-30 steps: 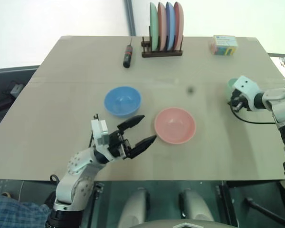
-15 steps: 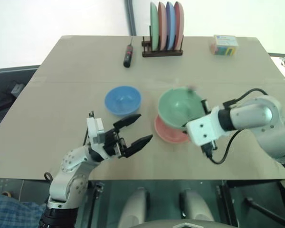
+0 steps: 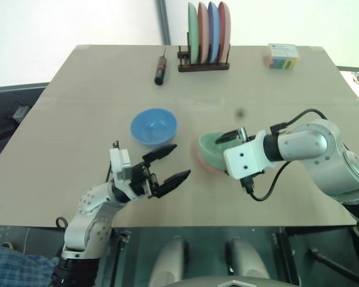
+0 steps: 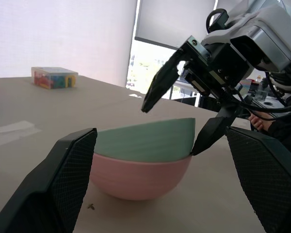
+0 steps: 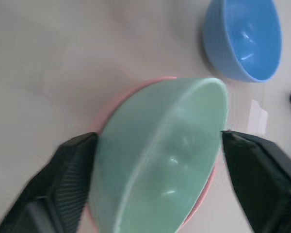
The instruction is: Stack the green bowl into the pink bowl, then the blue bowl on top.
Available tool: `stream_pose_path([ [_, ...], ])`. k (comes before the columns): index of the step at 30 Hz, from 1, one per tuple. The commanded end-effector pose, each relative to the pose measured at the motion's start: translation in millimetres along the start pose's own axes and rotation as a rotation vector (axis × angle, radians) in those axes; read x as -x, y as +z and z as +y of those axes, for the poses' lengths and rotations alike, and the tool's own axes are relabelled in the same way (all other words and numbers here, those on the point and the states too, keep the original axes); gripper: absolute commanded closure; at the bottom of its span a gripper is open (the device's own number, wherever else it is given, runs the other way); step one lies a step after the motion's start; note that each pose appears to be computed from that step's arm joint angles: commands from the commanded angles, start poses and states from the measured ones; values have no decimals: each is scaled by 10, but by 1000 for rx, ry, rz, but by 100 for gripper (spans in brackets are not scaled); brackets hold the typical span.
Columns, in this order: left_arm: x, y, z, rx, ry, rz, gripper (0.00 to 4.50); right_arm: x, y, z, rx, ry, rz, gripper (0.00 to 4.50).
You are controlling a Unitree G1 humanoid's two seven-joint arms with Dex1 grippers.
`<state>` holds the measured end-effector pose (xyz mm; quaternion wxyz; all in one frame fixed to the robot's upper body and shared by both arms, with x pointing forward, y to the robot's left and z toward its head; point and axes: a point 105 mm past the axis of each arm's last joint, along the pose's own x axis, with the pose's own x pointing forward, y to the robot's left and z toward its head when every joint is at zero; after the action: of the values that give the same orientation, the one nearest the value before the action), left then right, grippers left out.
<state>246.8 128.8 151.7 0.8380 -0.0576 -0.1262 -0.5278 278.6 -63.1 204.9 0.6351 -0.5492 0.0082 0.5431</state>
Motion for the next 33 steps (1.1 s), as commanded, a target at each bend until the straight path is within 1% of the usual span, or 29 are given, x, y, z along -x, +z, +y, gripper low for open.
stream_pose_path([
  [1, -16, 83, 46, -47, 29, 8, 0, 306, -5, -206, -204, -103, -78, 7],
  [4, -57, 174, 173, -83, 82, 28, 0, 504, 26, -194, -419, -109, -209, 7],
  [5, -53, 209, 284, -99, 125, 65, 0, 614, 56, -173, -504, -101, -283, 7],
  [7, -23, 268, 487, -121, 193, 138, 0, 793, 74, -160, -602, -118, -382, 7],
  [8, 3, 274, 593, -154, 221, 203, 0, 879, 46, -145, -642, -131, -409, 7],
  [10, 33, 320, 745, -232, 250, 283, 0, 993, 13, -113, -684, -150, -441, 7],
  [12, 48, 375, 885, -262, 289, 333, 0, 1074, -12, -86, -712, -162, -460, 7],
  [14, 67, 392, 1011, -321, 297, 430, 0, 1157, -34, -81, -725, -194, -484, 7],
  [16, 113, 339, 1079, -354, 286, 532, 0, 1213, -51, -78, -731, -216, -495, 7],
  [18, 170, 226, 1110, -370, 254, 633, 0, 1239, -55, -38, -724, -213, -491, 7],
  [20, 201, 138, 1140, -369, 234, 696, 0, 1242, -60, -17, -723, -215, -484, 7],
  [23, 190, 13, 1141, -339, 191, 749, 0, 1231, -49, -4, -722, -220, -487, 7],
  [27, 131, -78, 1170, -368, 143, 800, 0, 1213, -27, -5, -719, -230, -486, 7],
  [32, 66, -159, 1171, -364, 101, 810, 0, 1198, -28, 3, -723, -242, -471, 7],
  [33, 51, -157, 1176, -377, 95, 806, 24, 1198, -31, 5, -725, -244, -469, 5],
])
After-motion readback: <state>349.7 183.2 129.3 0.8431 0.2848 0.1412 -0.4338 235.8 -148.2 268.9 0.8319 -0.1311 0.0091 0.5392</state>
